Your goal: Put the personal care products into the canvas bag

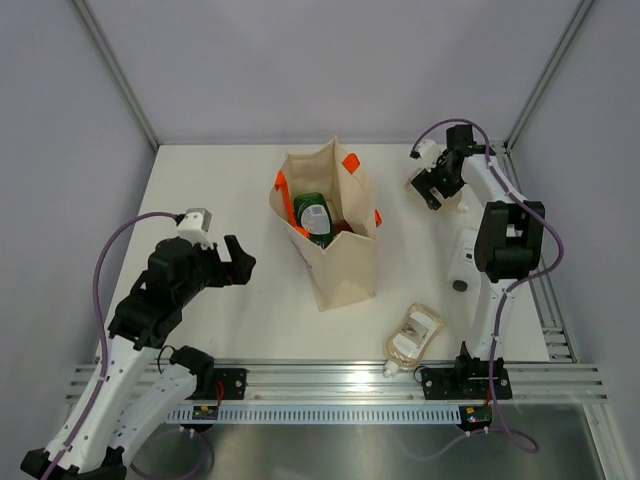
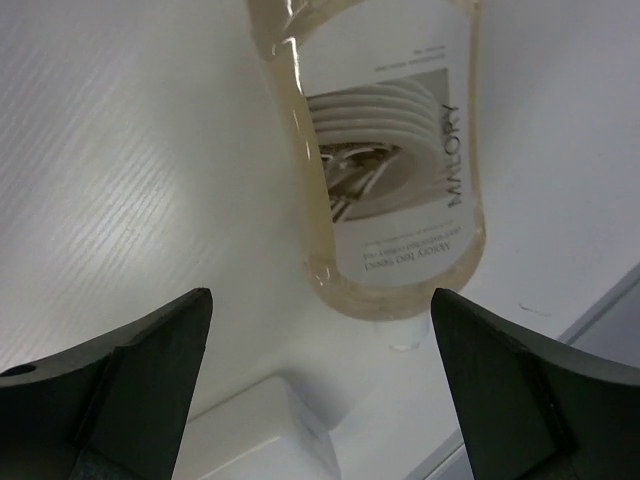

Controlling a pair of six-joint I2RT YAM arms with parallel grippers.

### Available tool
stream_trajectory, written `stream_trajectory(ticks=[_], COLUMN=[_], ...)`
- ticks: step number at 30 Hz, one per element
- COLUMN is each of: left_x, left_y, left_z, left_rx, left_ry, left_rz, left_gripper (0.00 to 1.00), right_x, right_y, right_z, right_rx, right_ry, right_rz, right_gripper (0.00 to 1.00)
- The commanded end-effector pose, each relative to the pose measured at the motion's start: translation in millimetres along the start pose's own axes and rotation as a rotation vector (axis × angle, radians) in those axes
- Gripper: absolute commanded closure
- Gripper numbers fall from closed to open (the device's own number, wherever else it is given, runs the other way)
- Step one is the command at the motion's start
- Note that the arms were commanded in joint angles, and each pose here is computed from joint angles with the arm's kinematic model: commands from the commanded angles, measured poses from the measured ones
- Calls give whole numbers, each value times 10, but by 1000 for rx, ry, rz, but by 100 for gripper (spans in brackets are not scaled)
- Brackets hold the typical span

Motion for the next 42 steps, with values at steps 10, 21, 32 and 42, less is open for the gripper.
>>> stream_trajectory(ticks=[10,21,32,42], left_x=[88,106,60,41], left_y=[20,22,12,-37], left_z=[17,-24,-19,-61], left_rx=[-5,-2,-27,-62], left_ry=[-20,2,-6,-35], left_rz=[23,21,19,-40], left_gripper=[1,1,1,1], right_x=[466,826,803,512], right_y=[73,-106,-173,-506], right_z=[258,176,177,-353], right_rx=[-196,-297,-73,493], right_ry=[107,227,286,231], right_rz=[-131,-307,-28,430], right_gripper=[0,1,49,57])
Point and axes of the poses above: each gripper's point midway between its finger pads, its own x axis out along the fingers, its own y axis along the line the jaws close on, z = x × y, the point moved 10 cm from there along -x, back along the fingers, and after that the axes turned 15 degrees about x, right-handed, at the moved point
